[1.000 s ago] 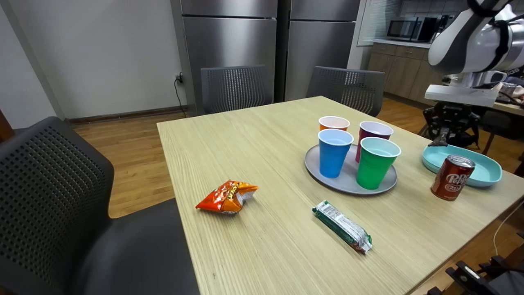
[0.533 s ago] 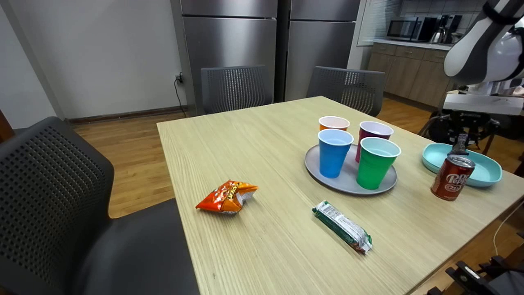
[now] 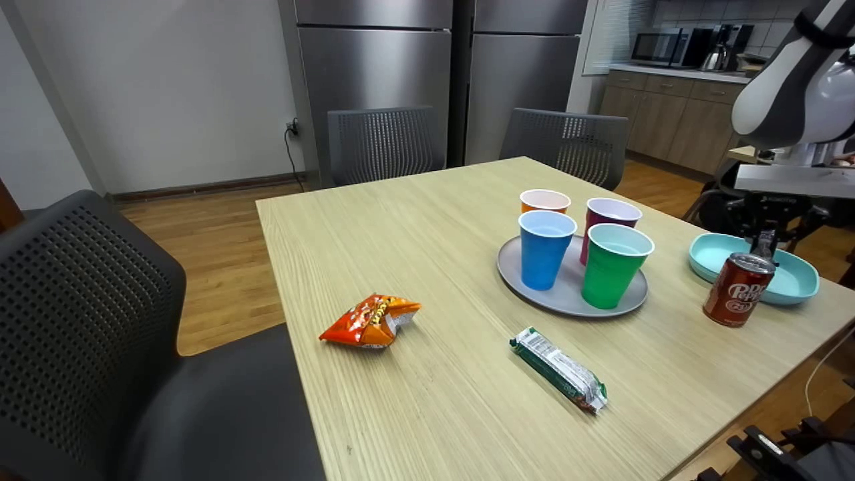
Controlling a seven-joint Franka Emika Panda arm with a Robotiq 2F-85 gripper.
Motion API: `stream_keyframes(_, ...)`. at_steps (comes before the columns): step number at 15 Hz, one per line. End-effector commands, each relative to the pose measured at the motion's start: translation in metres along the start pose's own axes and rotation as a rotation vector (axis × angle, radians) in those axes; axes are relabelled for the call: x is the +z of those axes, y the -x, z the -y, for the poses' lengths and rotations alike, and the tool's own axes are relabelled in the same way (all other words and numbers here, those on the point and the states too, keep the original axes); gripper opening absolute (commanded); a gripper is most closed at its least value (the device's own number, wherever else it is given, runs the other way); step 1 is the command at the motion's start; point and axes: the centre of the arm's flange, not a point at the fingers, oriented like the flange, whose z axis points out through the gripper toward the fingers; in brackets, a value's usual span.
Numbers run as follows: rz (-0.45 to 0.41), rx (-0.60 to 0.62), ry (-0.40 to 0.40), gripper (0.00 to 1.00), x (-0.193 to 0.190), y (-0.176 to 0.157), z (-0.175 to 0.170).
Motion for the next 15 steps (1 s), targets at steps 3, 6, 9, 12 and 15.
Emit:
stream_keyframes(3, 0.035, -0.019, 0.014, 0.05, -0.0086, 0.0096, -0.0132)
stream_keyframes(6, 0.045, -0.003, 0.021, 0.05, -0.0059, 0.0093, -0.0157)
stream_keyframes(9, 0.048, 0.007, 0.033, 0.2, -0.0042, 0.0084, -0.0141)
stream_keyframes(12, 0.048, 0.011, 0.039, 0.51, -0.0043, 0.0064, -0.0113)
stream_keyframes(15, 0.055, 0.003, 0.03, 0.73, -0.0102, 0.0046, -0.009)
